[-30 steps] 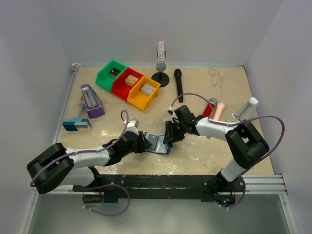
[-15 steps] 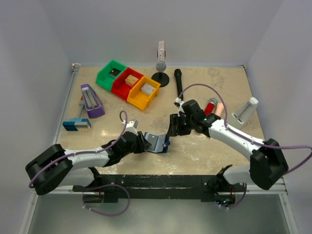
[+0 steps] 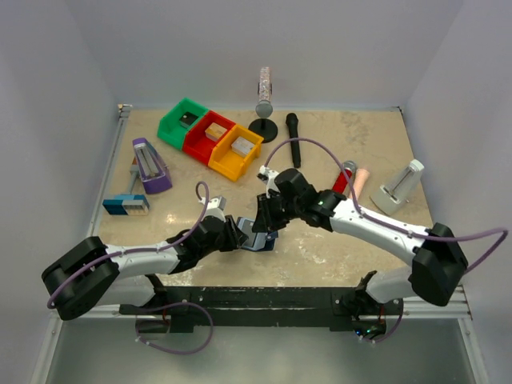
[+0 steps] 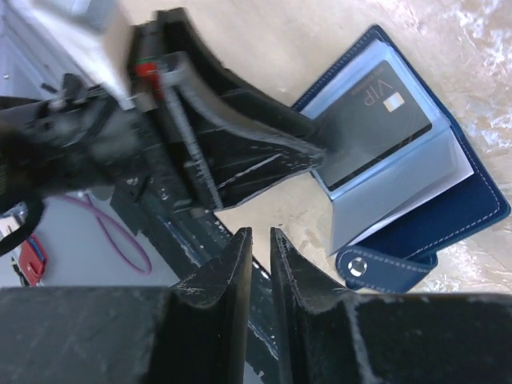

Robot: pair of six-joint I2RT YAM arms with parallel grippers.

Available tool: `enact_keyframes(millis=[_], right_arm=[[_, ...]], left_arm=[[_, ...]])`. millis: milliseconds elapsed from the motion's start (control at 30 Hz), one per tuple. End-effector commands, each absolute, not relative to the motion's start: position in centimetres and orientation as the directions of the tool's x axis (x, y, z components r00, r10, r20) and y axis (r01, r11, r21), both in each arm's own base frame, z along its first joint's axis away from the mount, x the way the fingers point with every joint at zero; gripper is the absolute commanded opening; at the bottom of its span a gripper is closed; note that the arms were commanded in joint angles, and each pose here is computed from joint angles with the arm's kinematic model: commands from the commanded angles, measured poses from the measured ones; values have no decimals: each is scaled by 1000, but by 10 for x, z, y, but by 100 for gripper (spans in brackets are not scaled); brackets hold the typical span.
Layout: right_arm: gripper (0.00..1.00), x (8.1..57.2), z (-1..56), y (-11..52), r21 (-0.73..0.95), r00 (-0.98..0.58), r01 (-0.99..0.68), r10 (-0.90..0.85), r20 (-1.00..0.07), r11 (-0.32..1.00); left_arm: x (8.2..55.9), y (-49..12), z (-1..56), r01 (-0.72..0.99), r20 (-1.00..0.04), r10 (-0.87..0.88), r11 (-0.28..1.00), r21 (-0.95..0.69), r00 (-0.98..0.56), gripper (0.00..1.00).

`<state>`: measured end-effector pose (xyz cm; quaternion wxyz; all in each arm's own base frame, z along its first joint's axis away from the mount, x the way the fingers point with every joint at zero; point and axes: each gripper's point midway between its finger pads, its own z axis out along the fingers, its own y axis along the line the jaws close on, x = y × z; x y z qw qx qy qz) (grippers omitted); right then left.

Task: Take the credit cards out of the card holder
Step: Remove the credit card from the card holder.

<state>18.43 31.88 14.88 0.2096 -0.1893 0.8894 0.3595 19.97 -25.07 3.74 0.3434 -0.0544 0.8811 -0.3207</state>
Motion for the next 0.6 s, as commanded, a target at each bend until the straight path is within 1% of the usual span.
enact_keyframes(millis=[0, 100, 267, 567], right_arm=[[19, 192, 137, 336, 602, -875, -439, -165, -455, 667], [17, 190, 110, 339, 607, -904, -399, -184, -386, 687], [13, 190, 75, 322, 588, -929, -340, -167, -329, 734], [12, 200, 39, 290, 563, -952, -262, -114, -285, 784]], left_arm=[[204, -248, 40, 109, -574, -351, 780, -617, -740, 37], [203, -248, 39, 106, -572, -350, 781, -615, -742, 37], [202, -247, 38, 103, -569, -349, 782, -614, -744, 36], [201, -245, 33, 93, -566, -346, 790, -606, -748, 36]])
